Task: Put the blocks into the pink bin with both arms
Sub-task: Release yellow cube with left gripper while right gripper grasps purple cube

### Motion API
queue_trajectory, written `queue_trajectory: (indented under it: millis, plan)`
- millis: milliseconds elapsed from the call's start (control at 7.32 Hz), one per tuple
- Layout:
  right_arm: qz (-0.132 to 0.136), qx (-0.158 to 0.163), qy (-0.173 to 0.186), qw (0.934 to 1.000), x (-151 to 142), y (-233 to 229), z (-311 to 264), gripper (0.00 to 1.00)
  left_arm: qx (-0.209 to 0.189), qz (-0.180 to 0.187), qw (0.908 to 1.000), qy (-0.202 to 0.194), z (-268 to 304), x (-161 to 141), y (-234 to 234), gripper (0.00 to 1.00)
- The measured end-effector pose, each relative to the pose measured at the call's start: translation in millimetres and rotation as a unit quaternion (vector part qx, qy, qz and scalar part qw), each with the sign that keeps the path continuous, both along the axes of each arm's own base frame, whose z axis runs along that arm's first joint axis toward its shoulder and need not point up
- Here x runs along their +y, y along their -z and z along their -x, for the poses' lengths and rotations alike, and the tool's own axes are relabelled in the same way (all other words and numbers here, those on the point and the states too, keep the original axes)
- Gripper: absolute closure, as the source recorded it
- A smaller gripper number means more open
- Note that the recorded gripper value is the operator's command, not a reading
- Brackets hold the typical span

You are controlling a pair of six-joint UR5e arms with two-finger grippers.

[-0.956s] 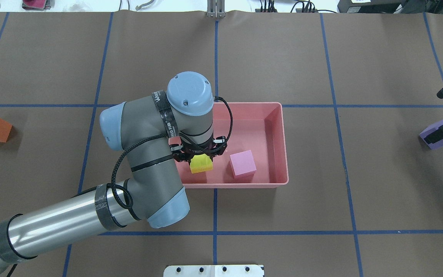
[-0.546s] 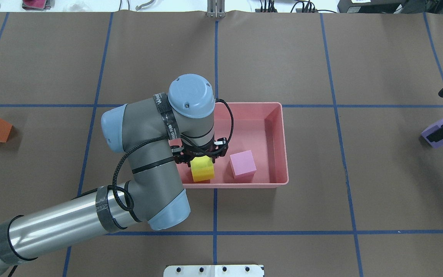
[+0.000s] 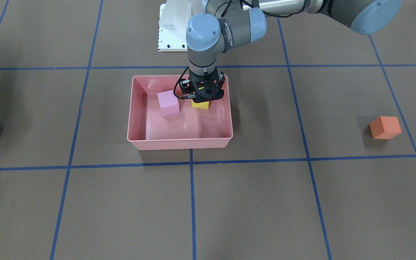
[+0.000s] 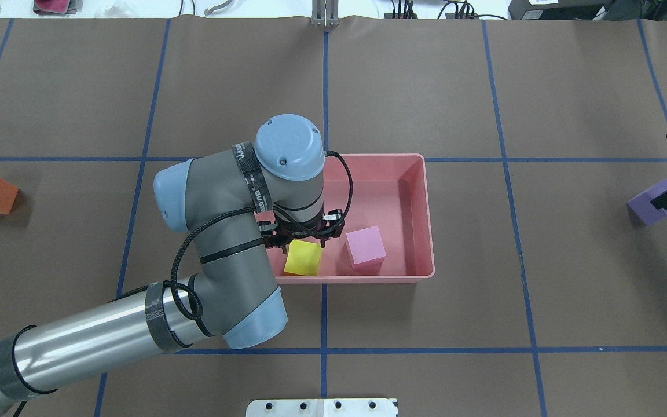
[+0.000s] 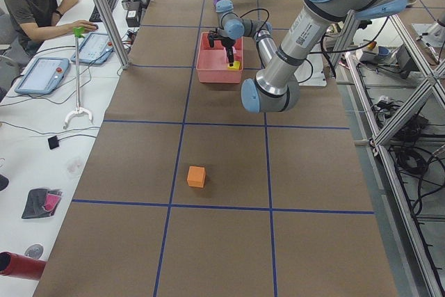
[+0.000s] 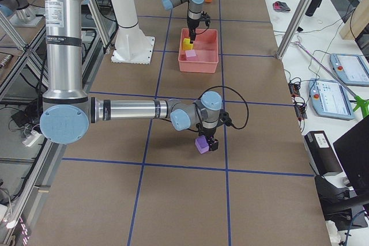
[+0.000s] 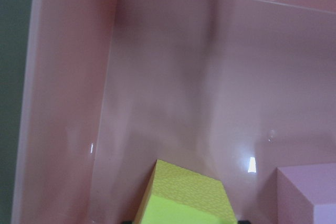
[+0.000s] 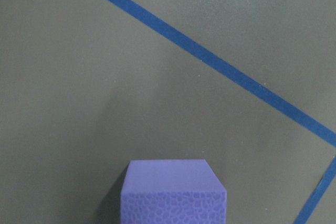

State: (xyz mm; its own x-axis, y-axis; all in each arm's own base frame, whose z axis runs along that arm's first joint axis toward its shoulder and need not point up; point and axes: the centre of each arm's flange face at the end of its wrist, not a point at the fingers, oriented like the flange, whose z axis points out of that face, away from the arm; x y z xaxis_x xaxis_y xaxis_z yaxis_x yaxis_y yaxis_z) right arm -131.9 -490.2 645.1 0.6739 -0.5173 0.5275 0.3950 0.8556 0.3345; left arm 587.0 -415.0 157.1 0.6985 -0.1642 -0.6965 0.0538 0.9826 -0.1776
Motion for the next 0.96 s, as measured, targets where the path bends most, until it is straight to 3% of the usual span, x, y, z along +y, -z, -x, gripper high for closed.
queue_trajectory:
  millis: [546, 683, 820, 956]
  plan:
    - [0.016, -0.003, 0.002, 0.9999, 2.3, -10.9, 4.4, 0.0, -0.002, -0.004, 1.0, 0.003, -0.2, -0.4, -1.3, 0.19]
    - [0.018, -0.004, 0.004, 0.9998, 3.0, -12.9, 6.9, 0.12, -0.003, -0.004, 1.0, 0.003, -0.3, -0.3, -1.4, 0.16]
    - [0.02, -0.008, 0.008, 0.9997, 3.6, -13.0, 10.1, 0.75, -0.003, -0.004, 1.0, 0.003, -0.4, -0.2, -1.5, 0.16]
    - [0.022, -0.012, 0.011, 0.9996, 4.1, -12.4, 13.1, 1.0, -0.003, -0.004, 1.0, 0.003, -0.4, -0.3, -1.5, 0.16]
